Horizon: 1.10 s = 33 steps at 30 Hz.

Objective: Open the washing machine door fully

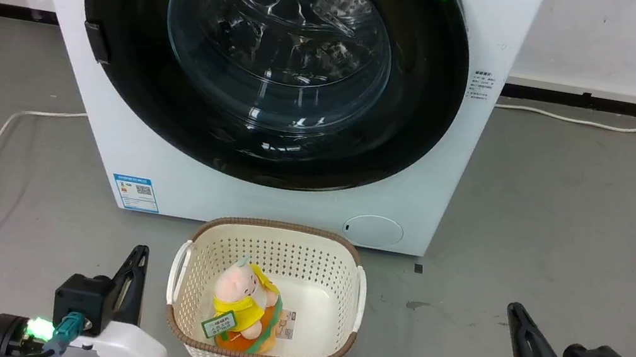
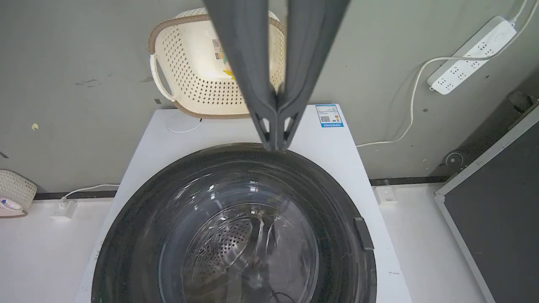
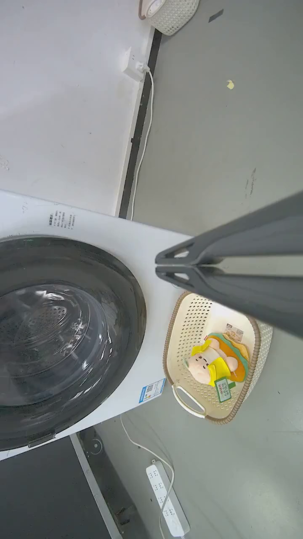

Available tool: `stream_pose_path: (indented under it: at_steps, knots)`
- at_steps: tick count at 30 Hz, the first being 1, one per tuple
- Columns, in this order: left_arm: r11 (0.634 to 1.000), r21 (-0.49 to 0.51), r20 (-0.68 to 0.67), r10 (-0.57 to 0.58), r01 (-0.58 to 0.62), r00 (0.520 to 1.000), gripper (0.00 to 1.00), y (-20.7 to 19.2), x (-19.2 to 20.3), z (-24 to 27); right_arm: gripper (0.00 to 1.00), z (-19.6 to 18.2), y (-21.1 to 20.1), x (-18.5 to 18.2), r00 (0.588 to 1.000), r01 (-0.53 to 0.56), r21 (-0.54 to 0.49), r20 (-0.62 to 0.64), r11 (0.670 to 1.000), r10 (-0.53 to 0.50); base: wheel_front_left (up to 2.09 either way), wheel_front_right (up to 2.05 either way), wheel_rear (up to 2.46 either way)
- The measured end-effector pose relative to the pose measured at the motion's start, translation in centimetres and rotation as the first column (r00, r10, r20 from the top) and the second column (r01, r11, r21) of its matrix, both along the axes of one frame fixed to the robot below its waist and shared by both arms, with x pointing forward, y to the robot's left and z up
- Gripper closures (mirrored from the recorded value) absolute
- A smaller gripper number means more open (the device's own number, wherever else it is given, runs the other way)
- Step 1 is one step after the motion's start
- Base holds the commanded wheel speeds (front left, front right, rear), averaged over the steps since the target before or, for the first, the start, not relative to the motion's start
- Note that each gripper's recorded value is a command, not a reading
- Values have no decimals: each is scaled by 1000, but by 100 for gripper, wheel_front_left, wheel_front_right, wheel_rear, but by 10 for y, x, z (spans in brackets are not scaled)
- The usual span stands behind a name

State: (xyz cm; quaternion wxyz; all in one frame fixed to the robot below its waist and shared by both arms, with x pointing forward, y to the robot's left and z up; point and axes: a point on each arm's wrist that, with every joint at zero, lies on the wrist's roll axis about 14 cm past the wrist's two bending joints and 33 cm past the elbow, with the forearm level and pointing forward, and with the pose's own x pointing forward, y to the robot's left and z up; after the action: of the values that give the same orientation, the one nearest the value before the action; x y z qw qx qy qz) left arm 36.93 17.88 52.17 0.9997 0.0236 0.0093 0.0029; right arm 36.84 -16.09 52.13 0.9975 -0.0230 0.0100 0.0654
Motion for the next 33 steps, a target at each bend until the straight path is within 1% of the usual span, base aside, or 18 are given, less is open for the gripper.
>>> stream_pose_path:
  at_steps: [33]
  knots:
    - [1000, 0, 0, 0, 0, 1000, 100, 0, 0, 0, 100, 0, 0, 0, 1000, 0, 0, 0, 1000, 0, 0, 0, 0]
